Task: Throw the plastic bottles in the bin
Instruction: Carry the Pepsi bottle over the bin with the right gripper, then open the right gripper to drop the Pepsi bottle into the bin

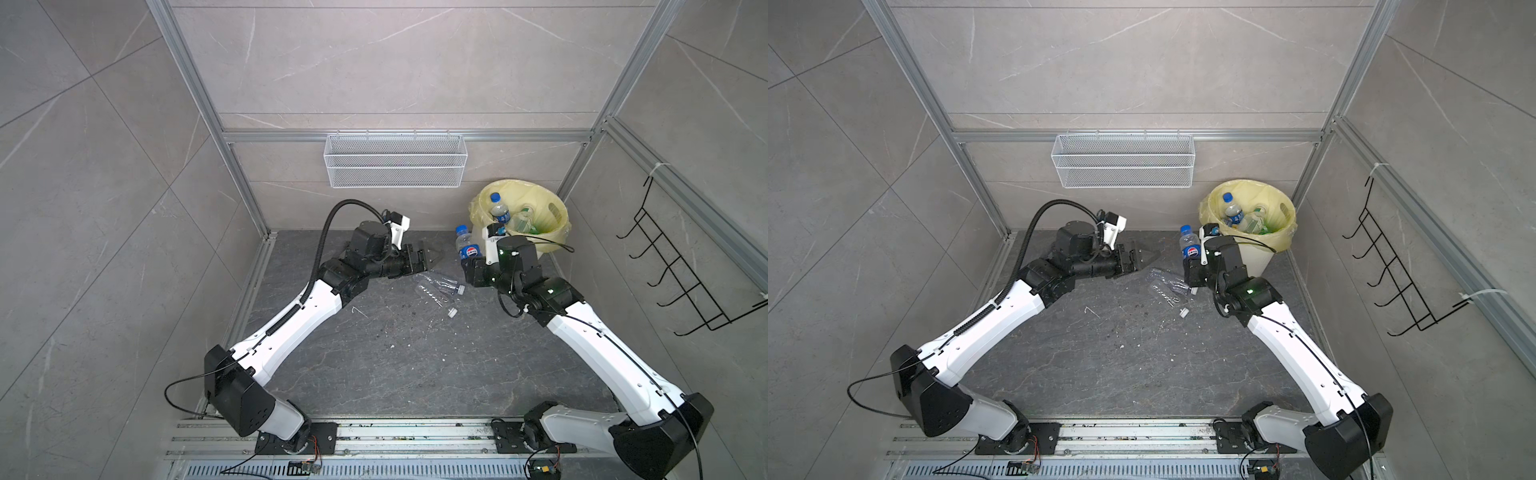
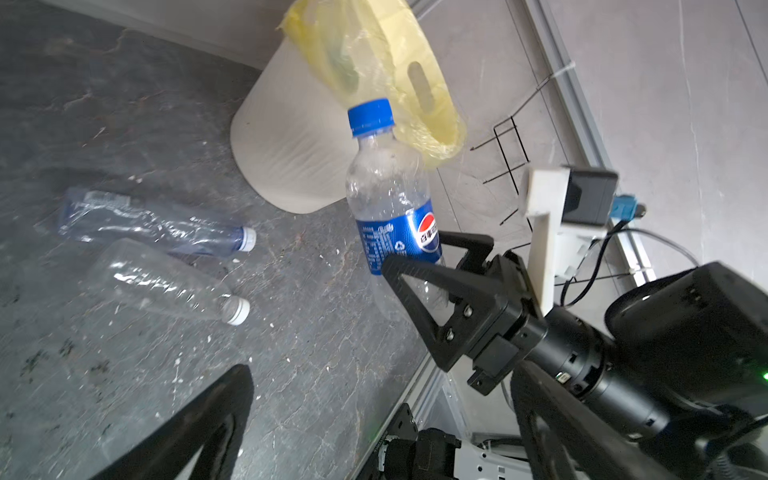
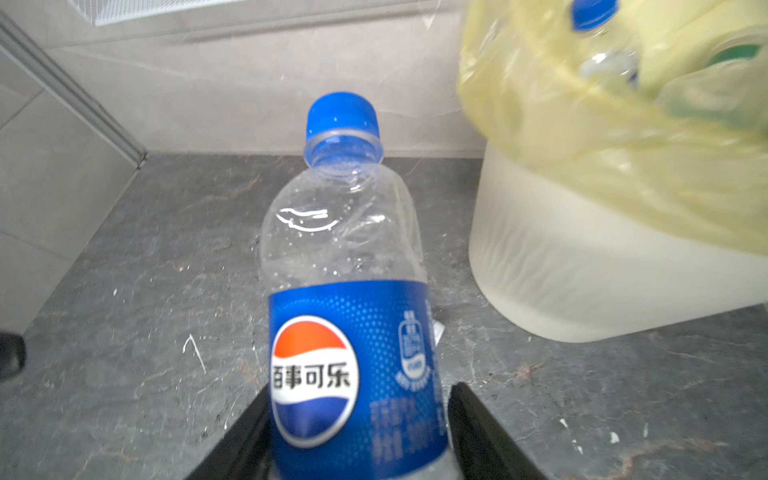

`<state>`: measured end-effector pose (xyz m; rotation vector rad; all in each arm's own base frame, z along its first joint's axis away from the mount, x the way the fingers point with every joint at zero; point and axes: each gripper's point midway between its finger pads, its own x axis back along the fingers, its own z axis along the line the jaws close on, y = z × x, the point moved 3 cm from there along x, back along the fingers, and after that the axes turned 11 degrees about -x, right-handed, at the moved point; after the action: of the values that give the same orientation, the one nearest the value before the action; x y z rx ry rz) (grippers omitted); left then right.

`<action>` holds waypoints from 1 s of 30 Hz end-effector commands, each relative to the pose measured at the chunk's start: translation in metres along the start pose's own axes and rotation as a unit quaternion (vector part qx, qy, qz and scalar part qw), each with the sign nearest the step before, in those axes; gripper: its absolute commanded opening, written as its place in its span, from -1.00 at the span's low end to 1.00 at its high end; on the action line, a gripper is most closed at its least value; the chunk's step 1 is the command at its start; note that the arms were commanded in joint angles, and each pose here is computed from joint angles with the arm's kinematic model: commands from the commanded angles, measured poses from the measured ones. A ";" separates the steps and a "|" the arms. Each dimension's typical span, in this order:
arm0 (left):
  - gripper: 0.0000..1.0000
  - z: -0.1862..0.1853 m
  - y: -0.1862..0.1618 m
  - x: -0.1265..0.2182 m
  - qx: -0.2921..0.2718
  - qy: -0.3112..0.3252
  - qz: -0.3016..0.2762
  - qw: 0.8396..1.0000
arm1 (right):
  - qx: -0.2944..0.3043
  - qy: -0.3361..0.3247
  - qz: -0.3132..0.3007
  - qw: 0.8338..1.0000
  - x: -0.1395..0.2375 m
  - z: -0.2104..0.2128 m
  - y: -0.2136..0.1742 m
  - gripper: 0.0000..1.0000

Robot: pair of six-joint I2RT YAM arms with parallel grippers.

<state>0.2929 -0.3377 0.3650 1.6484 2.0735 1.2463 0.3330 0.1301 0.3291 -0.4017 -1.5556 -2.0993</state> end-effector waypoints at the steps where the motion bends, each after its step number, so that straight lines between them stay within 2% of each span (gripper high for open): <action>1: 0.99 -0.023 0.011 -0.014 -0.070 -0.008 -0.001 0.998 | -0.007 -0.034 -0.048 0.998 0.031 -0.014 0.036 -0.19; 7: 1.00 -0.061 0.020 -0.040 -0.119 -0.040 0.010 0.992 | -0.039 -0.072 -0.107 0.991 0.059 -0.031 0.083 -0.20; 14: 0.99 -0.091 0.023 -0.054 -0.161 -0.072 0.008 0.984 | -0.071 -0.077 -0.184 0.977 0.091 -0.040 0.130 -0.20; 17: 1.00 -0.092 0.022 -0.056 -0.165 -0.073 0.008 0.984 | -0.082 -0.090 -0.191 0.974 0.085 -0.050 0.143 -0.18; 20: 0.99 -0.088 0.020 -0.058 -0.167 -0.067 0.010 0.984 | -0.122 -0.099 -0.170 0.973 0.052 -0.077 0.154 -0.11; 21: 0.99 -0.087 0.019 -0.059 -0.167 -0.065 0.011 0.984 | -0.139 -0.100 -0.159 0.972 0.040 -0.087 0.158 -0.06; 25: 0.99 -0.084 0.017 -0.056 -0.168 -0.058 0.014 0.984 | -0.192 -0.106 -0.112 0.969 -0.004 -0.123 0.168 0.55; 27: 0.99 -0.078 0.013 -0.055 -0.170 -0.046 0.017 0.984 | -0.195 -0.101 -0.117 0.969 -0.004 -0.124 0.173 0.78; 30: 0.99 -0.070 0.006 -0.055 -0.168 -0.033 0.022 0.985 | -0.190 -0.088 -0.128 0.969 0.003 -0.120 0.176 0.97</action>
<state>0.2747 -0.4305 0.3854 1.6235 1.6906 1.4032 0.4525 -0.0371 0.3990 -0.7191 -1.3814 -2.5993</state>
